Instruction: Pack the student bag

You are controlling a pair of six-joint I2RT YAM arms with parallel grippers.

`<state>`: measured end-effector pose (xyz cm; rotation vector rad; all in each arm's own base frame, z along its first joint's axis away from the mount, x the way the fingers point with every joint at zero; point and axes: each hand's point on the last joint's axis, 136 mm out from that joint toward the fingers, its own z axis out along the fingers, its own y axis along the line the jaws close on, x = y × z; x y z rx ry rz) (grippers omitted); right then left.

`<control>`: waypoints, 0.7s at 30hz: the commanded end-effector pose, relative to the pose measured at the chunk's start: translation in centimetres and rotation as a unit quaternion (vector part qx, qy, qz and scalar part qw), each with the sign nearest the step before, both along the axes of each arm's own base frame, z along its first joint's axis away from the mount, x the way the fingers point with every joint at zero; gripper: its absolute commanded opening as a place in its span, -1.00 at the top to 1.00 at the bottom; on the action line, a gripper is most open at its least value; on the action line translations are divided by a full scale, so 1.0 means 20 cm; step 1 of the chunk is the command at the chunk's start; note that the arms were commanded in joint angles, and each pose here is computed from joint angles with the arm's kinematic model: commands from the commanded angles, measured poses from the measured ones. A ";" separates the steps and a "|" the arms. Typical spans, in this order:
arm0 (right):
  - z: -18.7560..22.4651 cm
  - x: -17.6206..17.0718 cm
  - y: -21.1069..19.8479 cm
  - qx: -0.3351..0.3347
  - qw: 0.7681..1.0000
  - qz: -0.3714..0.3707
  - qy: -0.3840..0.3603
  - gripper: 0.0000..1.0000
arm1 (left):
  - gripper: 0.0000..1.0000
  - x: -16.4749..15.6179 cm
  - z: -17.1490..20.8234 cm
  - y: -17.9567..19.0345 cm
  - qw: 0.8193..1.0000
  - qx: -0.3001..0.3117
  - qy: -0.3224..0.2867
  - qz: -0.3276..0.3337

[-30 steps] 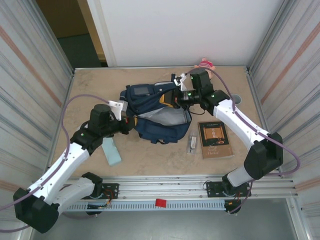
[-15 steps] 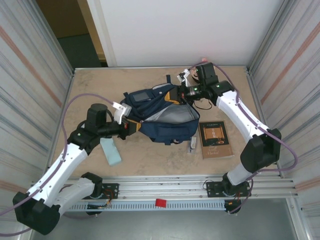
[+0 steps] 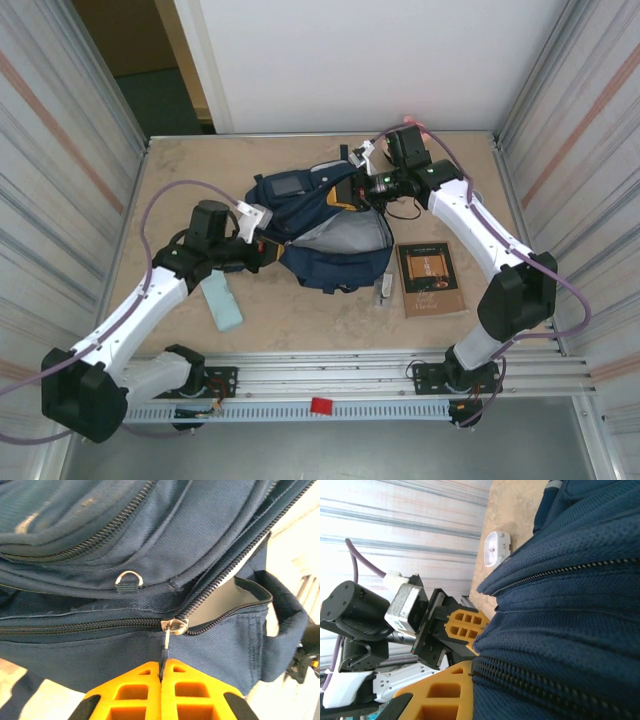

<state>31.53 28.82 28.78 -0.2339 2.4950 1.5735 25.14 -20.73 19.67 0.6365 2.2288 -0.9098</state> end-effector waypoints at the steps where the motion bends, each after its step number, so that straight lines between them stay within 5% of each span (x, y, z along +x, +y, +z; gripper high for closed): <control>1: 0.25 0.00 -0.03 0.041 0.996 -0.011 -0.075 0.88 | 1.00 -0.08 -0.15 0.04 0.997 0.006 0.076 0.004; 4: 0.19 0.02 -0.01 0.038 0.997 -0.022 -0.060 0.72 | 1.00 -0.14 -0.12 -0.03 0.998 -0.009 0.062 -0.019; 8: 0.14 0.04 0.00 0.038 0.996 -0.069 -0.050 -0.04 | 1.00 -0.18 -0.09 -0.08 0.998 -0.022 0.046 -0.030; 12: 0.06 0.04 -0.02 0.043 0.990 -0.131 -0.040 -0.21 | 1.00 -0.16 -0.08 -0.08 0.998 -0.047 0.036 -0.004; 16: -0.07 0.01 -0.04 0.018 0.981 -0.188 -0.041 -0.11 | 1.00 -0.14 -0.08 -0.09 0.997 -0.065 0.033 0.009; 21: -0.10 -0.01 -0.04 0.019 0.979 -0.199 -0.045 0.64 | 1.00 -0.12 -0.16 -0.05 0.999 -0.017 0.040 0.027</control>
